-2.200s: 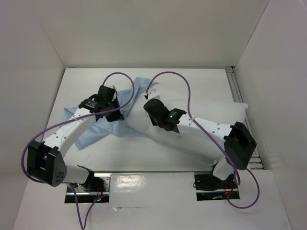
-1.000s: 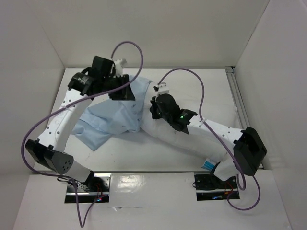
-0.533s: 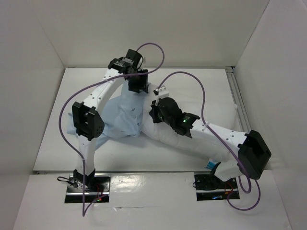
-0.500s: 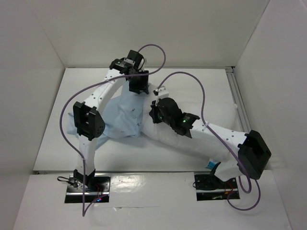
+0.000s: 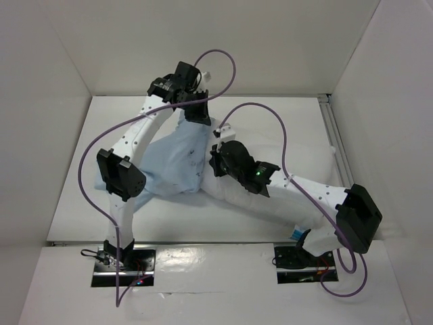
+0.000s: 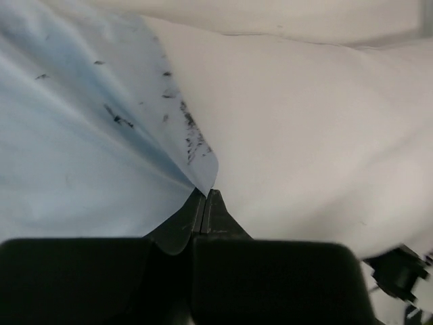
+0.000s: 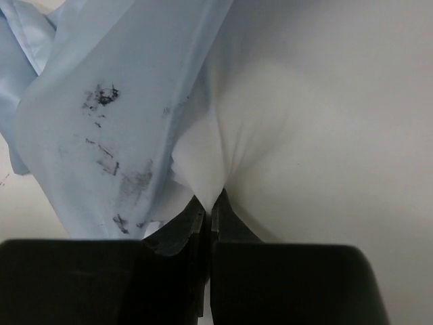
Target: Put the pillow into the pillowcase
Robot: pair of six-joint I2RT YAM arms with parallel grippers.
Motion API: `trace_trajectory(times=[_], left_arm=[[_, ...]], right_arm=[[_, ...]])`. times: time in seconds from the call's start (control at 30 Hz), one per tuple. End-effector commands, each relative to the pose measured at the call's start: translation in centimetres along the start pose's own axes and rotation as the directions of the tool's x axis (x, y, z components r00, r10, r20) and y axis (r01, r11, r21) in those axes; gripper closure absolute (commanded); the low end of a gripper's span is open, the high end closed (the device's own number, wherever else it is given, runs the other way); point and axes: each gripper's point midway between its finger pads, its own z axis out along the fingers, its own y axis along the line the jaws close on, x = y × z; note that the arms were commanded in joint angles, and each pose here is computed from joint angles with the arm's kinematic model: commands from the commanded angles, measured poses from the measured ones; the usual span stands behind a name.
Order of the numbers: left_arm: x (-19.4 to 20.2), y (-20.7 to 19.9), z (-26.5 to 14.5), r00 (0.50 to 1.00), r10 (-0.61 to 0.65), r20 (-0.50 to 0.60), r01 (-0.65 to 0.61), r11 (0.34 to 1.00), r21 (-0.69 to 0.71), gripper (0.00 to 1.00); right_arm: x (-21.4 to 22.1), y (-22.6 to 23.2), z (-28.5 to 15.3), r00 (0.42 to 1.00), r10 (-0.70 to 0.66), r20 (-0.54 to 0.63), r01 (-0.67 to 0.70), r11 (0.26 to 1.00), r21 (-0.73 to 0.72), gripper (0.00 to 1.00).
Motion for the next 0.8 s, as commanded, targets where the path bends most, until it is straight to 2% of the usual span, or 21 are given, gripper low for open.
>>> trace_trajectory(times=[0.0, 0.13, 0.2, 0.27, 0.37, 0.47, 0.5, 0.53, 0.57, 0.63, 0.67, 0.77], left_arm=[[-0.9, -9.1, -7.6, 0.992, 0.067, 0.106, -0.098, 0.941, 0.325, 1.00], [-1.1, -12.5, -8.9, 0.989, 0.070, 0.131, -0.121, 0.890, 0.440, 1.00], [-2.5, -12.2, -9.0, 0.986, 0.049, 0.161, -0.114, 0.896, 0.428, 1.00], [-4.0, -10.8, -7.3, 0.986, 0.020, 0.164, -0.090, 0.897, 0.433, 1.00], [-4.9, -8.3, -4.4, 0.989, -0.012, 0.145, -0.046, 0.920, 0.390, 1.00], [-6.4, -4.9, -2.1, 0.984, -0.032, 0.175, -0.023, 0.953, 0.303, 1.00], [-6.5, -3.7, -1.0, 0.985, -0.036, 0.168, -0.013, 0.960, 0.279, 0.96], [-7.2, -3.0, -1.4, 0.981, -0.035, 0.191, -0.017, 0.964, 0.266, 0.86], [-7.0, -2.8, -1.1, 0.984, -0.039, 0.176, -0.008, 0.965, 0.261, 0.68], [-7.6, -1.5, -2.2, 0.978, -0.007, 0.209, -0.039, 0.975, 0.219, 0.51], [-7.4, -1.2, -2.6, 0.977, 0.002, 0.214, -0.046, 0.979, 0.199, 0.48], [-7.9, 0.2, -5.5, 0.964, 0.011, 0.266, -0.051, 0.988, 0.145, 0.34]], right_arm=[[-5.2, 1.9, -1.4, 0.989, 0.021, 0.148, -0.016, 0.999, -0.040, 1.00], [-10.5, 1.8, -2.5, 0.952, 0.059, 0.300, -0.060, 0.998, -0.006, 1.00], [-12.9, 2.3, -2.8, 0.926, 0.087, 0.366, -0.084, 0.996, -0.023, 1.00], [-14.2, 2.6, -3.0, 0.910, 0.103, 0.401, -0.098, 0.995, -0.031, 1.00], [-13.1, 2.4, -1.1, 0.924, 0.067, 0.376, -0.074, 0.997, 0.003, 1.00], [-11.4, 2.2, 1.4, 0.942, 0.017, 0.334, -0.034, 0.999, 0.043, 1.00], [-11.1, 2.0, 1.9, 0.948, 0.001, 0.319, -0.021, 0.998, 0.062, 1.00], [-11.1, 2.2, 2.4, 0.955, -0.010, 0.296, -0.012, 0.997, 0.072, 1.00], [-11.4, 2.6, 2.2, 0.958, -0.012, 0.286, -0.005, 0.998, 0.059, 0.96], [-11.6, 2.5, 1.5, 0.965, -0.039, 0.261, 0.023, 0.998, 0.064, 0.75], [-11.8, 2.4, 0.8, 0.964, -0.038, 0.262, 0.022, 0.998, 0.063, 0.54], [-11.4, 1.4, -2.0, 0.968, -0.035, 0.248, 0.019, 0.998, 0.066, 0.17]])
